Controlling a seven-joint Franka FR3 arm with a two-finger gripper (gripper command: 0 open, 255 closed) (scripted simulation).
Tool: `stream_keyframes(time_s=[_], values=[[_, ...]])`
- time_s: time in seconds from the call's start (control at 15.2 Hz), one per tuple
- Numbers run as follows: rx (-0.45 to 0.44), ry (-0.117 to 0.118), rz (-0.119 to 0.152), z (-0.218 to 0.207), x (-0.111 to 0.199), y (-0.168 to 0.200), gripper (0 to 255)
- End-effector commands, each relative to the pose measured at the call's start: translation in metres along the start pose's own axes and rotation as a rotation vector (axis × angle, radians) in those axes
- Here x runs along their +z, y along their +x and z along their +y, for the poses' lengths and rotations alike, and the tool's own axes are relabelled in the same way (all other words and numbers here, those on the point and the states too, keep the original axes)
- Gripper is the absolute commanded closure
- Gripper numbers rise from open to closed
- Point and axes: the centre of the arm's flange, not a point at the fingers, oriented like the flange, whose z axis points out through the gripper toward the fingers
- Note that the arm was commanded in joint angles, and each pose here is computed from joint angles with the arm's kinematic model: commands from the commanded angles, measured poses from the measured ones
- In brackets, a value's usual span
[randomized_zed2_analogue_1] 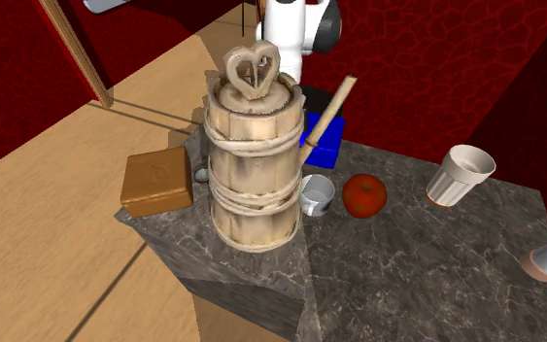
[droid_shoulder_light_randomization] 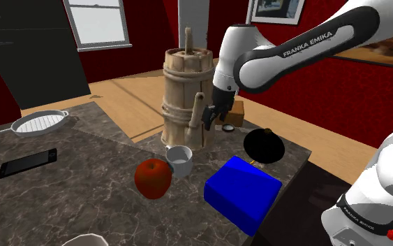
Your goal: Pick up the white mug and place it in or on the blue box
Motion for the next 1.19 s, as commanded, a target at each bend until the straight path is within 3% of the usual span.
stream_keyframes(time_s=[0.0,0.53,1.12], values=[[0.006,0.011,0.006,-0.015,0.021,0.006,0],[0.023,0.045,0.023,-0.062,0.102,0.036,0],[0.023,0.045,0.023,-0.064,0.142,0.037,0]])
